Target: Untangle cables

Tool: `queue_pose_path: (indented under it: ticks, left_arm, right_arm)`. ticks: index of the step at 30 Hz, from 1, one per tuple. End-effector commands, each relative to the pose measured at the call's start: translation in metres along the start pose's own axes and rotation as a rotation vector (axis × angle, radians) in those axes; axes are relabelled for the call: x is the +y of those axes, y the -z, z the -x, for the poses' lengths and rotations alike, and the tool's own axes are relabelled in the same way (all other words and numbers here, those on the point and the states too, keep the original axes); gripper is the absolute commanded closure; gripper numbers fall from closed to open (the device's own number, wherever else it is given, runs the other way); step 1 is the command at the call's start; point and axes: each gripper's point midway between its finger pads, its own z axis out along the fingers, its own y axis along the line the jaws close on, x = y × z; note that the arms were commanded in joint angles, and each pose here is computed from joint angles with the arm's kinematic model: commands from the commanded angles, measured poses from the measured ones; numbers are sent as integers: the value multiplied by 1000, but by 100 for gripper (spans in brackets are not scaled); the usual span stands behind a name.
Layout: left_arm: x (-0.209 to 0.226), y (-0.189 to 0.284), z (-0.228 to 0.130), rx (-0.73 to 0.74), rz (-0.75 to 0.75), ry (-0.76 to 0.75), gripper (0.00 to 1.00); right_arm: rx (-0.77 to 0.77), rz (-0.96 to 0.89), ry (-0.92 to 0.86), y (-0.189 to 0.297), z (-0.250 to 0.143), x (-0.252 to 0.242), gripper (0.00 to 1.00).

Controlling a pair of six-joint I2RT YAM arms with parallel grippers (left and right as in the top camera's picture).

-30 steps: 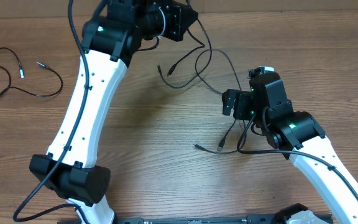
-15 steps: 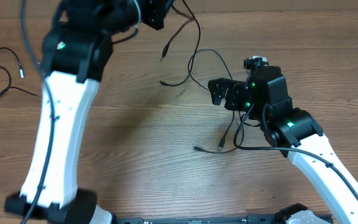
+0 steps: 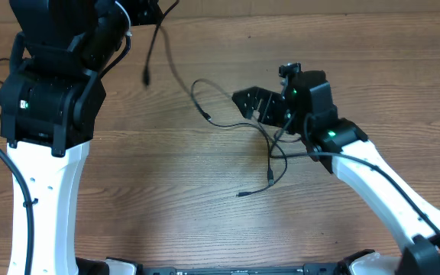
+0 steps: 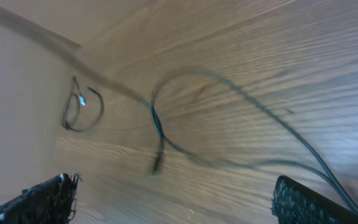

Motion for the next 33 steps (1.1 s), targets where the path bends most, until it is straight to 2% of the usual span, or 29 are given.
queue_pose_path:
  ticks: [1,5,8,13,14,16,19,21,27,30,31,32,33]
  left_arm:
    - [-5,3,6,-15,-25,64,96]
    - [-18,4,9,-19,-93,59,96]
    - [-19,5,11,-27,-98,58,96]
    - [-21,5,10,-18,-114,70,95]
    - [-22,5,9,-13,-120,92,95]
    - [-29,6,7,6,-155,119,95]
    - [-31,6,5,17,-167,119,95]
    - [-31,6,5,18,-169,119,95]
    - [-35,9,13,-15,-189,120,94]
    - [-37,12,17,-27,-196,143,94]
    - [-38,13,19,-32,-197,142,94]
    - [-37,16,22,-45,-188,141,94]
    - [-36,18,24,-52,-183,141,94]
  right_arm:
    - [33,9,-170,-22,-5,-9,0]
    - [81,60,-203,-48,-20,-1,0]
    - [160,94,-93,-59,-47,10,0]
    - [211,190,396,-74,-91,39,0]
    - [192,181,527,-81,-99,42,5]
    - [108,47,648,-97,-97,31,5]
    - [-47,-123,696,-108,-74,18,4]
    - [-74,-117,721,-111,-70,20,4]
    - [-17,-121,728,-131,-89,2,10]
    - [22,-137,731,-143,-101,-14,20]
    - [22,-150,732,-145,-102,-19,31]
    - [6,-182,733,-148,-99,-26,47]
    - [-16,-216,733,-148,-94,-31,56]
